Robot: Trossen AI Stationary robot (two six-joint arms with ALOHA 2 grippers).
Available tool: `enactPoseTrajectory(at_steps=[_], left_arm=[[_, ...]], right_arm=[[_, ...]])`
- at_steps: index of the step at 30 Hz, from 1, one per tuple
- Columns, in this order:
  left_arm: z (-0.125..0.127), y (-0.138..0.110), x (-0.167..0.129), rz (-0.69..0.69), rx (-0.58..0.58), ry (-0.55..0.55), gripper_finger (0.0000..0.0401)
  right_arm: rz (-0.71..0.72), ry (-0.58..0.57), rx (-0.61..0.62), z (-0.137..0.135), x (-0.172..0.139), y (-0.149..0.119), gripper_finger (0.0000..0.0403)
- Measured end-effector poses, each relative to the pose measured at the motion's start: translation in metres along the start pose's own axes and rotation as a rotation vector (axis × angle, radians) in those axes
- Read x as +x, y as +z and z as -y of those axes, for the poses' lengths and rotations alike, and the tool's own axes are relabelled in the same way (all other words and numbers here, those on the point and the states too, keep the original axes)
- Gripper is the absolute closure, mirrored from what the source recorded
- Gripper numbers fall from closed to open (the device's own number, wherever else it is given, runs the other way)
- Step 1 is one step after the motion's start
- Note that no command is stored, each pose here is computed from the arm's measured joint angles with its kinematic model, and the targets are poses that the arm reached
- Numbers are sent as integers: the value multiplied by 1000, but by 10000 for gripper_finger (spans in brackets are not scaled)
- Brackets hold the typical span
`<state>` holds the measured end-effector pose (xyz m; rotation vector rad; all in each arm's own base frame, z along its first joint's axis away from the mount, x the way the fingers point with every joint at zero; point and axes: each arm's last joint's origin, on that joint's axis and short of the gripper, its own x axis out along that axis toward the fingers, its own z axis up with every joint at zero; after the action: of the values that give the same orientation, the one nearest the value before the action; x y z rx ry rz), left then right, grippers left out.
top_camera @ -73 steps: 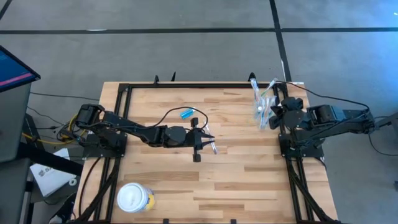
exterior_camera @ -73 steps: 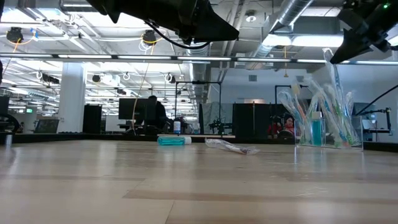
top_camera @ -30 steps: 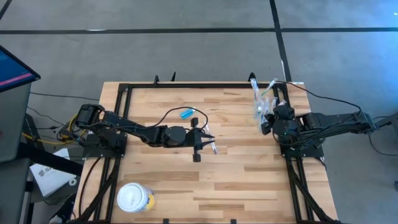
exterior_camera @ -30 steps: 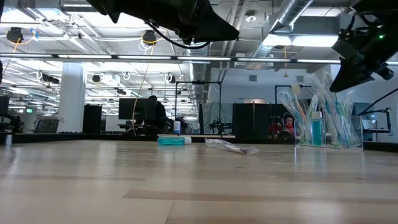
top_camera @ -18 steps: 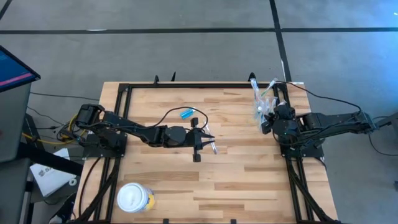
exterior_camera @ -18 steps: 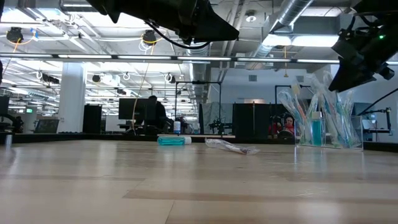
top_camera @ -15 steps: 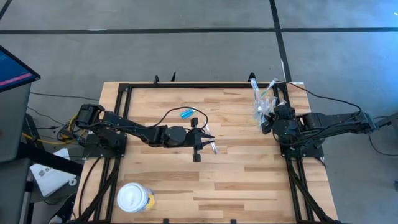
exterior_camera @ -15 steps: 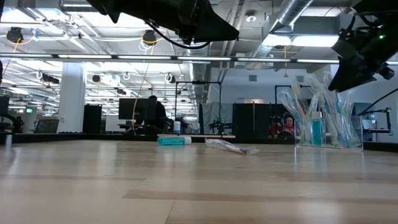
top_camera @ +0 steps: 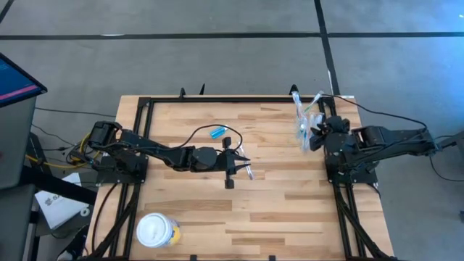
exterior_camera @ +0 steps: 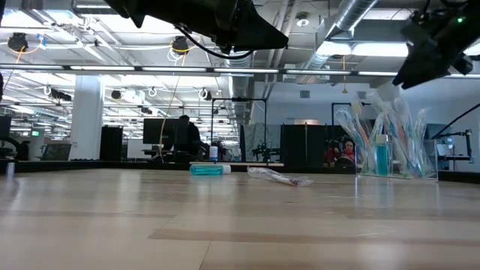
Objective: Pick & Place toothbrushing station
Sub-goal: Put the purple toothbrush into the transparent organizer
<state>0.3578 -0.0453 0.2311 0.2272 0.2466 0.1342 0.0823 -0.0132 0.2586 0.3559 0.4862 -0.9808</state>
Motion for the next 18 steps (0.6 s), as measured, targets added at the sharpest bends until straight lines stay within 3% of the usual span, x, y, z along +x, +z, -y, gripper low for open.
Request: enactPoseTrajectory(at_steps=[8,18], left_arm=[[-4,-1,1,-5,-57,8,340],[-38,-40,3,-118,-115,107,338]], right_arm=[[20,40,-9,-2,-7,11,268],[49,218,-71,-20,-11,18,268]])
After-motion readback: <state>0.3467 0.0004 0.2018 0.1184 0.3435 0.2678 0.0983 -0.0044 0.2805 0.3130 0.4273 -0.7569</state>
